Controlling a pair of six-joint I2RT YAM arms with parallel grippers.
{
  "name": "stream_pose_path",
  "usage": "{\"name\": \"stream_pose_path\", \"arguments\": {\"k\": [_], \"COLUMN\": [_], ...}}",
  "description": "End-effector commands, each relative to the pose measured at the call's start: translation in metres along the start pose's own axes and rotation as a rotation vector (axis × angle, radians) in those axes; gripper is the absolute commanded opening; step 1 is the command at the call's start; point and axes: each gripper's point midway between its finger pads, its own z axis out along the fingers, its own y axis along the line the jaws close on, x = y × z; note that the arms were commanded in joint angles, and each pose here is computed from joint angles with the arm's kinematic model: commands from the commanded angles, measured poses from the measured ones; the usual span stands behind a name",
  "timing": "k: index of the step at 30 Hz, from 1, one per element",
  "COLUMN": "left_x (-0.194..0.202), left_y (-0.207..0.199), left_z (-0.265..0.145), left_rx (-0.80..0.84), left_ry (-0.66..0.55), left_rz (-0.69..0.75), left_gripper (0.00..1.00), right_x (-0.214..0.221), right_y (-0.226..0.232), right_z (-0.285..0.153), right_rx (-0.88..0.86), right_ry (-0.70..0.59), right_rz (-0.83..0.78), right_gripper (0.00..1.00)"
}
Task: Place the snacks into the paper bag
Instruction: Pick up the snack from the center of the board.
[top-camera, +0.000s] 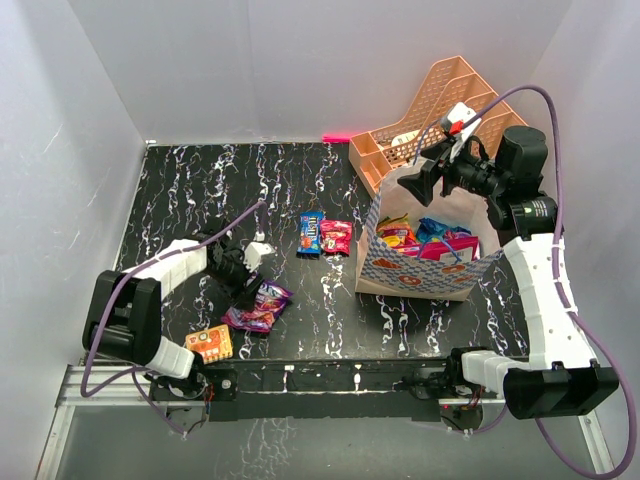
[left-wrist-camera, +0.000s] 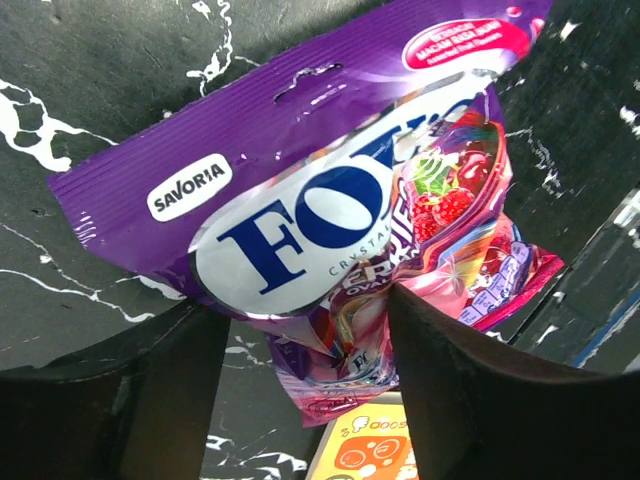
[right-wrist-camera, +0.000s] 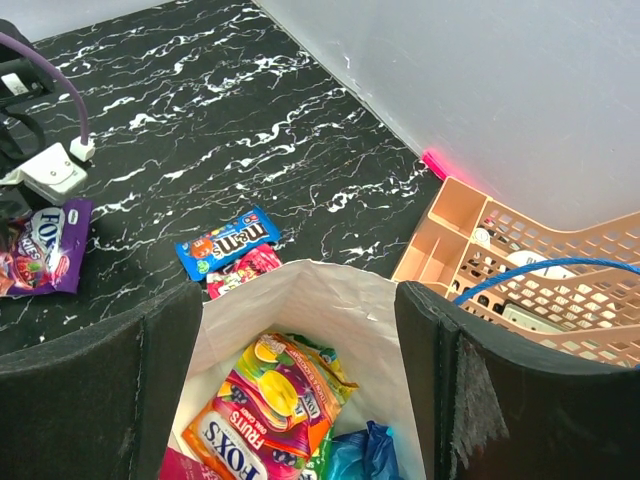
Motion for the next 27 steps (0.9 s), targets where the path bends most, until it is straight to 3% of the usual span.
{"name": "stream_pose_path", "arguments": {"k": [1,10,16,27], "left_x": [-0.007,-0.022,-0.017,-0.056], "left_y": [-0.001,-0.004,-0.012,-0.013], "left_z": [0.01,-0.014,-0.024,-0.067], "left_rx": [0.006,-0.066,-0.075,-0.127], "left_ry": [-0.04,-0.105,-0.114,-0.202], "left_rz": [-0.02,-0.008,0.05,0.218], "left_gripper": [0.58,0.33,0.0,0.0], "right_x": [-0.02,-0.019,-0.017,-0.048], "right_y": [0.0,0.002,0.008,0.039], "right_z": [-0.009,-0.012,-0.005,0.035], "right_rx": [0.029,0.028,-0.029,-0.164], "right_ry": [-0.042,-0.016,0.024,0.027], "right_rz": [-0.066,-0.063,0.006,-0.007], "right_gripper": [0.81,0.82,0.82,0.82]}}
